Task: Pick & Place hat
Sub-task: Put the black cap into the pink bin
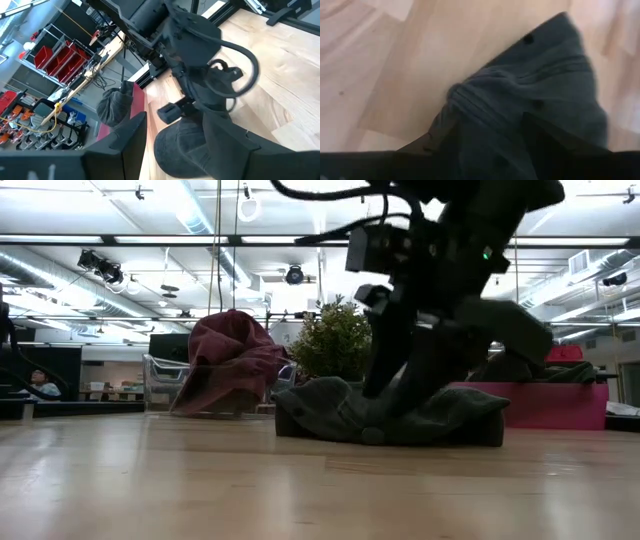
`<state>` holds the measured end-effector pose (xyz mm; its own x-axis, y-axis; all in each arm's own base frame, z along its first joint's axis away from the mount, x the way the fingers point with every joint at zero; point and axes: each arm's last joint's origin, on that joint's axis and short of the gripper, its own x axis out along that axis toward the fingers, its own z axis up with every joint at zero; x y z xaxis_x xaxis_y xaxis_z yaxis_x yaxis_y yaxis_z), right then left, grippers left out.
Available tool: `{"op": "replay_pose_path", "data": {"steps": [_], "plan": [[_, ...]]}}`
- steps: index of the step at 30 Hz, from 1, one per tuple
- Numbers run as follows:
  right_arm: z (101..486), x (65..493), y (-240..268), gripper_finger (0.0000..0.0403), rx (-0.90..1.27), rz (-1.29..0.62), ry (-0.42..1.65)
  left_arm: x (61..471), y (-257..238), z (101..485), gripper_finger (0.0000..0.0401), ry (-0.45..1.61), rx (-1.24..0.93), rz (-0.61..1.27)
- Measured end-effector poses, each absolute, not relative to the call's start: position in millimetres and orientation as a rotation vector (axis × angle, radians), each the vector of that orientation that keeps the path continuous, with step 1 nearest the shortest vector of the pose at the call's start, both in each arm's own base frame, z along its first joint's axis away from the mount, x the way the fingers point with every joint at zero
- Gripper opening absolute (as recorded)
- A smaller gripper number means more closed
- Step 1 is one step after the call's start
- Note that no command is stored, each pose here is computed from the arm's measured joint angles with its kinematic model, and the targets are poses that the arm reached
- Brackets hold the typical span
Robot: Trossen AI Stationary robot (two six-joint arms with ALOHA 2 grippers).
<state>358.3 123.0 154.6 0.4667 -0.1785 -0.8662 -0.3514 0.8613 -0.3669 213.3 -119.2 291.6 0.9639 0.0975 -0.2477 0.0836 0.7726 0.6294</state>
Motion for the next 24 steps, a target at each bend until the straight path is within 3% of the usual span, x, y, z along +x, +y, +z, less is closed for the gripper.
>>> {"op": "replay_pose_path", "data": {"steps": [8,11,13,15,21,24], "plan": [[130,365,120,0.02,-0.529,0.129,1.15,213,-119,292,0.0197,0.274,0.689,0.008],[130,364,121,0.0146,-0.531,0.136,1.155,213,-119,292,0.0197,0.274,0.689,0.008],[136,359,120,0.0073,-0.514,0.129,1.185,213,-119,292,0.0197,0.276,0.691,0.008],[147,356,120,0.002,-0.508,0.1,1.205,213,-119,291,0.0197,0.277,0.692,0.007],[204,345,119,0.0004,-0.581,-0.074,1.172,213,-119,291,0.0197,0.281,0.69,0.007],[239,340,122,0.0002,-0.538,-0.119,1.059,213,-119,291,0.0197,0.282,0.689,0.007]]}}
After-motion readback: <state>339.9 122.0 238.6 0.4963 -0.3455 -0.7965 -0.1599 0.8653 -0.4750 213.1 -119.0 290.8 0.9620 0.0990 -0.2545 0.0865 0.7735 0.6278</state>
